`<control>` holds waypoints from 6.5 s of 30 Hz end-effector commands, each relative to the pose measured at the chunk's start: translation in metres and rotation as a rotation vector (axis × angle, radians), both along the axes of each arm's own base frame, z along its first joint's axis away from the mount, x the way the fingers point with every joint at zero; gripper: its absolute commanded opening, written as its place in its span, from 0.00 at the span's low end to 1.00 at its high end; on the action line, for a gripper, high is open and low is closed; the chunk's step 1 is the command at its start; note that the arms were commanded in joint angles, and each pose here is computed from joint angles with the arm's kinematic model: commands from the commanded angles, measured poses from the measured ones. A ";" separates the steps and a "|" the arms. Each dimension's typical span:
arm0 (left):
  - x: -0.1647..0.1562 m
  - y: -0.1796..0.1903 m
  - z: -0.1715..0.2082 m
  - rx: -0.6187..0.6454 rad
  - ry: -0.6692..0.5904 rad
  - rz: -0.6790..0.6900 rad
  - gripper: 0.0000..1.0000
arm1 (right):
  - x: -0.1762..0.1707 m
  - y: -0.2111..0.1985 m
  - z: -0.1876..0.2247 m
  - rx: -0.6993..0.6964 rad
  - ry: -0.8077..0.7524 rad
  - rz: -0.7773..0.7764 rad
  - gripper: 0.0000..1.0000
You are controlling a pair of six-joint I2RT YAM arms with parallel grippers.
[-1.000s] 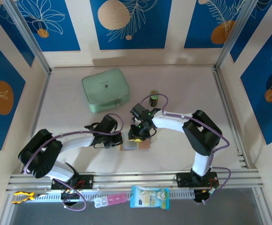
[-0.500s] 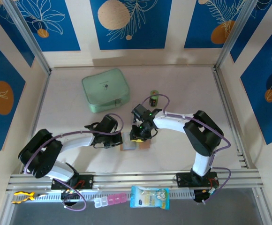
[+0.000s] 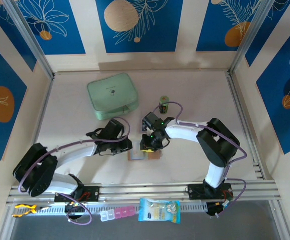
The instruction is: Take the credit cards out of the card holder
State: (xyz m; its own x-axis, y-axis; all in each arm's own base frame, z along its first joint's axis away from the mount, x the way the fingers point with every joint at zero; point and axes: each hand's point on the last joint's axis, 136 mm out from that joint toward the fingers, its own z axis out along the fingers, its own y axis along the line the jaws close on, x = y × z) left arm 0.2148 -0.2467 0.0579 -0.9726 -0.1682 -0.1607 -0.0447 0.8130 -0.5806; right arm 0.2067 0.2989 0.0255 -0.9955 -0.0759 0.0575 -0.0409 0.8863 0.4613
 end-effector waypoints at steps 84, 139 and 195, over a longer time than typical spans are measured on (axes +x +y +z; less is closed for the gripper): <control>0.021 -0.085 0.021 -0.191 0.051 -0.115 0.24 | 0.018 -0.047 0.081 0.131 -0.136 -0.127 0.24; -0.008 0.002 -0.035 -0.062 0.116 0.029 0.14 | -0.005 0.014 0.001 0.064 0.010 0.016 0.23; -0.001 -0.021 -0.008 -0.106 0.076 -0.040 0.08 | 0.003 -0.004 0.017 0.023 -0.077 -0.007 0.23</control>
